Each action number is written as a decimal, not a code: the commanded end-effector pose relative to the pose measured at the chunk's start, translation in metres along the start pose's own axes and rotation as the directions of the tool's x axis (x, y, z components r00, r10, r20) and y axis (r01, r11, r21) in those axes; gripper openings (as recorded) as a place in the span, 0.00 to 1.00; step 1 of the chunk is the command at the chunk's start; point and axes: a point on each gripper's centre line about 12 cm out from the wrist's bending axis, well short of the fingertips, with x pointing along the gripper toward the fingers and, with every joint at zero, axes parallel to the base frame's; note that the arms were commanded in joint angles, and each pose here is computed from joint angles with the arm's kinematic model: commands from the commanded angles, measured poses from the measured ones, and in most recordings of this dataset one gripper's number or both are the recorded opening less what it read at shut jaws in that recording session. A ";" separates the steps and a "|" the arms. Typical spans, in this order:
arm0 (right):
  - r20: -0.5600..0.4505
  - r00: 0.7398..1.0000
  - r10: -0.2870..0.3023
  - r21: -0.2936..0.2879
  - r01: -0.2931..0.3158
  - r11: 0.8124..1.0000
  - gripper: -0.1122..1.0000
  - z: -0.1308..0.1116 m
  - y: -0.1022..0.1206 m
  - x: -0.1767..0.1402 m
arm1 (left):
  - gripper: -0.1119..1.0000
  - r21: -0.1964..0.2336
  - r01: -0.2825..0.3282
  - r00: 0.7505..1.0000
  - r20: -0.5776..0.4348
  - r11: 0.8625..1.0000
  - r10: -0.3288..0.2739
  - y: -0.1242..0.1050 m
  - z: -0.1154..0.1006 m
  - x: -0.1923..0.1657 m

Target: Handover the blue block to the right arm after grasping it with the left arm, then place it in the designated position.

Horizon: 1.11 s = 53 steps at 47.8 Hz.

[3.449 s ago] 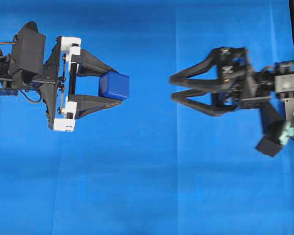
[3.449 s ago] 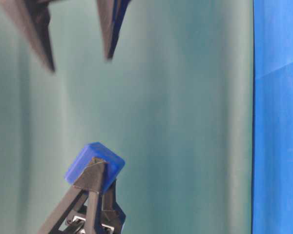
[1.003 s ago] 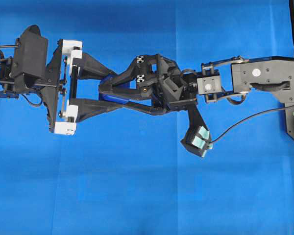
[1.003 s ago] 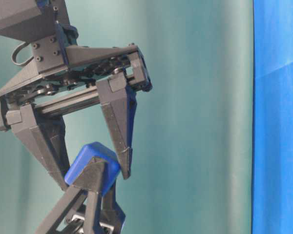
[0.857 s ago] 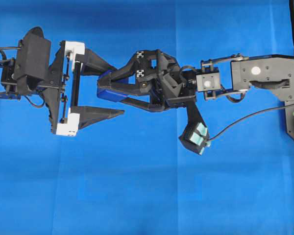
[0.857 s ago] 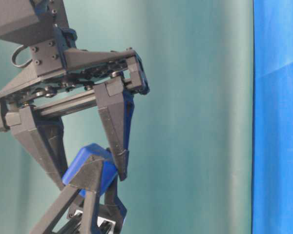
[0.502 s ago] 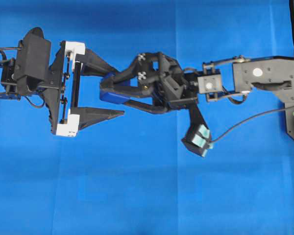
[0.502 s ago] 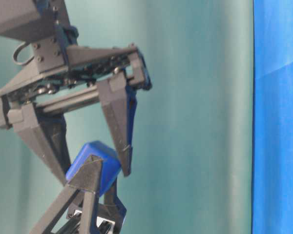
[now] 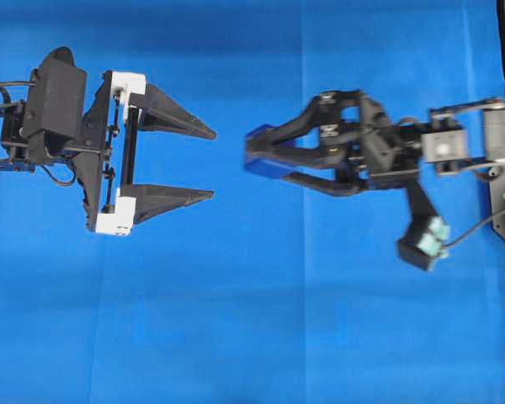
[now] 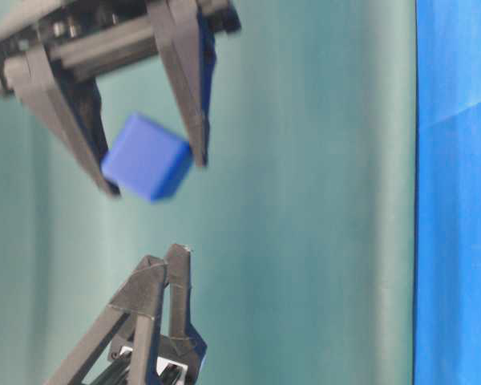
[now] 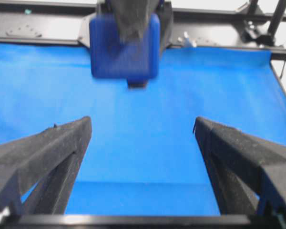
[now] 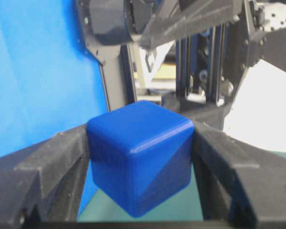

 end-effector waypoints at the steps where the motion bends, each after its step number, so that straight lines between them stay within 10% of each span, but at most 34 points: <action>1: 0.008 0.999 -0.033 0.001 0.033 0.999 0.52 0.005 -0.010 -0.016 | 0.93 0.000 0.002 0.999 0.035 1.000 -0.002 -0.001 0.011 -0.003; 24: -0.006 1.000 -0.026 0.025 0.026 0.999 0.52 0.005 -0.008 -0.028 | 0.93 0.000 0.002 0.999 0.034 1.000 -0.002 -0.001 0.011 -0.001; 34: -0.010 0.999 -0.039 0.305 0.040 0.951 0.52 0.005 -0.011 -0.030 | 0.93 0.000 0.001 0.999 0.034 1.000 -0.001 0.000 0.011 -0.002; 41: -0.015 0.999 -0.047 0.543 0.047 0.839 0.52 0.005 -0.013 -0.034 | 0.93 0.000 0.001 0.999 0.035 1.000 -0.001 0.000 0.011 -0.002; 53: -0.028 0.999 -0.036 0.857 0.042 0.514 0.52 0.006 -0.018 -0.042 | 0.93 0.000 0.001 0.999 0.034 1.000 -0.001 0.000 0.011 -0.002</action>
